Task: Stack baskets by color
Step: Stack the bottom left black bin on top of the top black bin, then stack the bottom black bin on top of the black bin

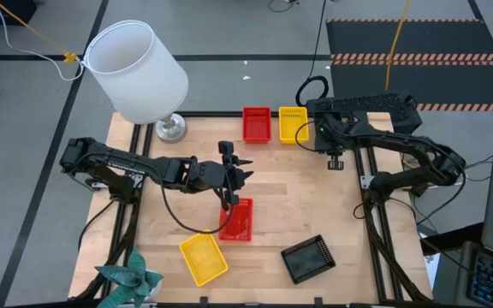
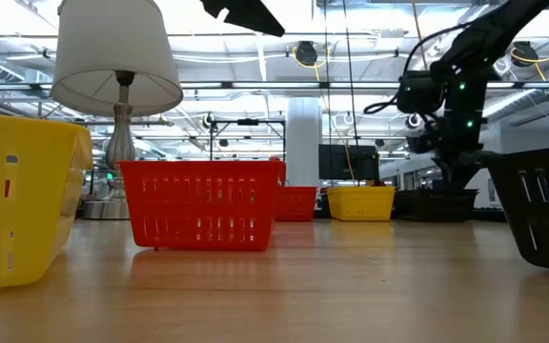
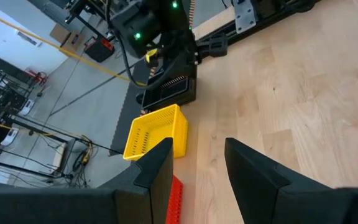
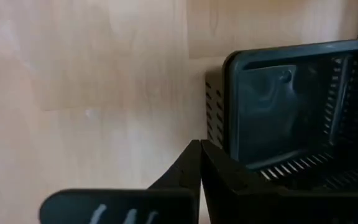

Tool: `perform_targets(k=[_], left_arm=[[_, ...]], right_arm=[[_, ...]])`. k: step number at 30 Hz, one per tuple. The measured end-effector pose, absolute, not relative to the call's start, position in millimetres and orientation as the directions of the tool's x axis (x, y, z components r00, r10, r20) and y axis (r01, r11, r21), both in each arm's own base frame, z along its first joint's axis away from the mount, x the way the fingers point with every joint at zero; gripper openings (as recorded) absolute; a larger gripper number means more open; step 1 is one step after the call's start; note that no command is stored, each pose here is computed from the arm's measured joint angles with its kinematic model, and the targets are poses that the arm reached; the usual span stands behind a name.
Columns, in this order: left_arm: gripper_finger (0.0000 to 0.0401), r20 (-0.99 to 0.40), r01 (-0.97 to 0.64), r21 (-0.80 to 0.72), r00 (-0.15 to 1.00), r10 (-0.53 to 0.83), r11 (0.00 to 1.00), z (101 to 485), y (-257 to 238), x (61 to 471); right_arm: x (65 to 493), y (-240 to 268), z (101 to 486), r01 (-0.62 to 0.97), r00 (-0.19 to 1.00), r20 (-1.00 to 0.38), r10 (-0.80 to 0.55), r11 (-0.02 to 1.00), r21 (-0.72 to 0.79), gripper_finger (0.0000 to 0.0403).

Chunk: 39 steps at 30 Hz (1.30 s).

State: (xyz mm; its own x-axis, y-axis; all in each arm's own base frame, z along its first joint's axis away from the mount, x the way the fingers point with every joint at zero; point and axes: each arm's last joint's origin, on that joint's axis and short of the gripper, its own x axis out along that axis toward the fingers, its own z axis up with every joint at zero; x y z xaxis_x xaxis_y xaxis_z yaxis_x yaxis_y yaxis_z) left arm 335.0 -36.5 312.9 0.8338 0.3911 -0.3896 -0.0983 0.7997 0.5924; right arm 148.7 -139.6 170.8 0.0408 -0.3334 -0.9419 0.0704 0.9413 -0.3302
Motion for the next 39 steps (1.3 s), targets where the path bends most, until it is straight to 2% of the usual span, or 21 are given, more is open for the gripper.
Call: perform_targets(k=[16,25,33,39], left_arm=[[0.0147,-0.395,-0.099,0.588,0.831,0.392,0.803,312.3,-36.4,334.7],[0.0147,-0.397,-0.1,0.586,0.83,0.392,0.804,312.1,-36.2,334.6],[0.0147,-0.429,-0.105,0.558,0.812,0.395,0.823,308.6,-35.9,332.7],[0.0147,-0.43,-0.147,0.504,0.812,0.395,0.851,308.6,-35.9,332.7]], right_arm=[[148.9,-154.6,166.7,0.119,0.053,-0.924,-0.379,0.921,-0.371,0.0],[153.3,-147.2,170.8,0.121,0.078,-0.92,-0.385,0.919,-0.375,0.0],[155.6,-118.7,198.6,0.124,0.207,-0.877,-0.434,0.901,-0.417,0.0],[157.3,-82.7,224.4,0.136,0.391,-0.805,-0.446,0.893,-0.428,0.0]])
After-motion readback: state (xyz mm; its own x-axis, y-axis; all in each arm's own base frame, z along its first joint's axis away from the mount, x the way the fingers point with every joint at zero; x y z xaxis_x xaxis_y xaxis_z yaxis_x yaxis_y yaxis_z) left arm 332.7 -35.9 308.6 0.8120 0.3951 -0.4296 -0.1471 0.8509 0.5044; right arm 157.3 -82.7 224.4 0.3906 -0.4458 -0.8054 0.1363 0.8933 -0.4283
